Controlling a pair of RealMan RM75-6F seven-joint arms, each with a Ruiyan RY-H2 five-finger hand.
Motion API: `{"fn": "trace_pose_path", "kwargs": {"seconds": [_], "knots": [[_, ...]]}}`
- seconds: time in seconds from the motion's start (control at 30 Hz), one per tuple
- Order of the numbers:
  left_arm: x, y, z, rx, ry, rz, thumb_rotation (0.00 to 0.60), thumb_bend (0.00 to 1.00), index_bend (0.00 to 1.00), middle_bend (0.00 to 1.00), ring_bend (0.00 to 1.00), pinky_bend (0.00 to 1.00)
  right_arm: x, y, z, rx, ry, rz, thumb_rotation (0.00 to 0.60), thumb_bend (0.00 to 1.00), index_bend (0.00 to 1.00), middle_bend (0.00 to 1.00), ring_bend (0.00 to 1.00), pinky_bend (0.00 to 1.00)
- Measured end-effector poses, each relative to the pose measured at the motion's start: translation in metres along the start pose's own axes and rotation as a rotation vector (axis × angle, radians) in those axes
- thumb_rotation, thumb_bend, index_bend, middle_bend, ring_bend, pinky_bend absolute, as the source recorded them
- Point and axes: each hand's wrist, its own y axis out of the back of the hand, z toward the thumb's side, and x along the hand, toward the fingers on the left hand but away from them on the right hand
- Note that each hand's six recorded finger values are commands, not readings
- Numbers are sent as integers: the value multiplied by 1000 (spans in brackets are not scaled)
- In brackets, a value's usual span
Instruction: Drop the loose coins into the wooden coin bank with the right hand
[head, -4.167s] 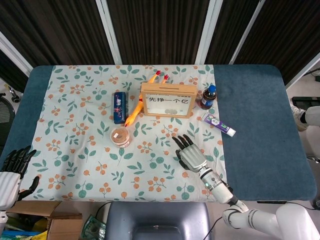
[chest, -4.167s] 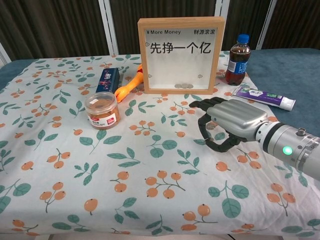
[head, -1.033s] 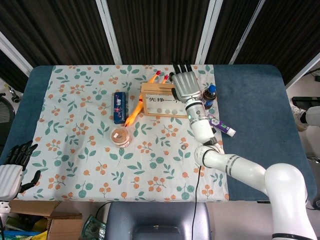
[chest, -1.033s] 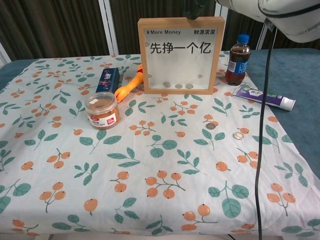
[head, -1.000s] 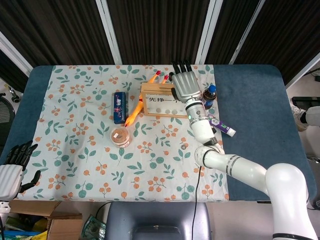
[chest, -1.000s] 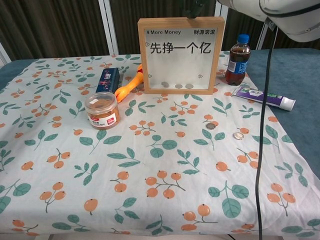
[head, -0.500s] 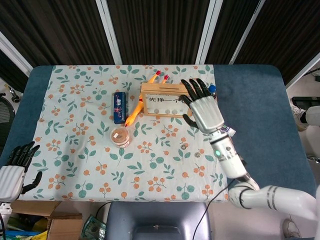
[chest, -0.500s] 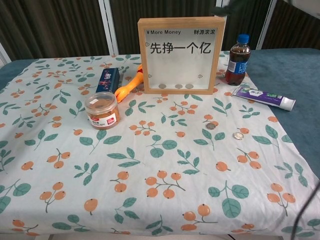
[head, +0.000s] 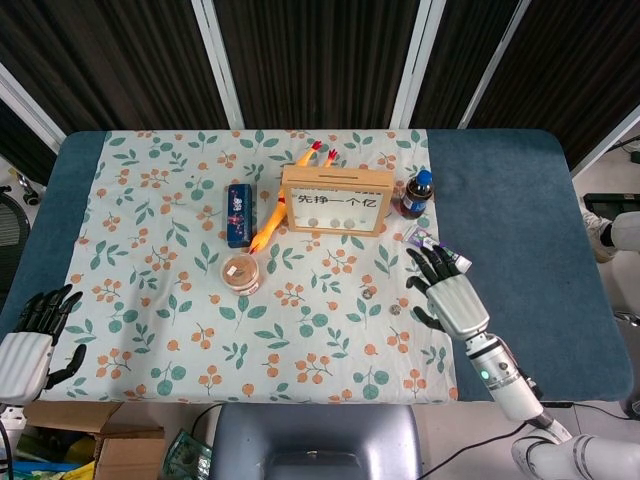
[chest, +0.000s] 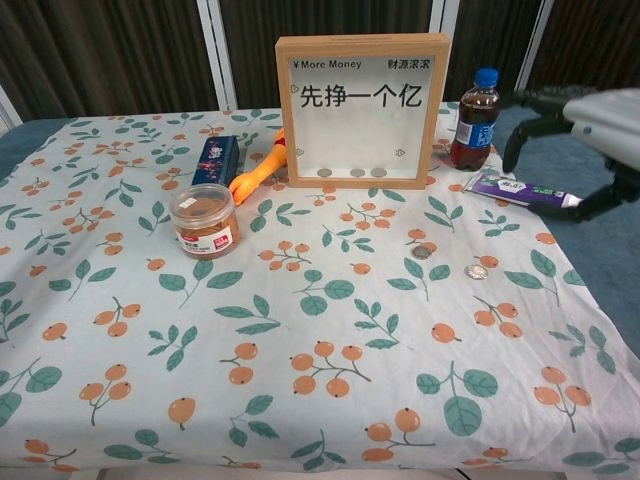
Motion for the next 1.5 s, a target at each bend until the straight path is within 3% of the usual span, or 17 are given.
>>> {"fn": "trace_pose_path", "kwargs": {"seconds": [0.13, 0.57, 0.87, 1.5], "knots": [[-1, 1, -1, -2, 3, 4, 600, 427, 0, 0, 0, 0, 7, -31, 3, -14, 5, 65, 600, 501, 561, 160, 0, 0], [-5, 7, -5, -20, 8, 18, 600, 426, 0, 0, 0, 0, 1, -82, -1, 9, -17, 189, 600, 577, 579, 160, 0, 0], [-5, 7, -6, -23, 11, 18, 600, 424, 0, 0, 0, 0, -12, -82, -2, -8, -34, 160, 600, 577, 584, 161, 0, 0], [-4, 6, -5, -29, 8, 18, 600, 427, 0, 0, 0, 0, -27, -91, 4, -11, -30, 179, 600, 577, 560, 161, 0, 0]]}}
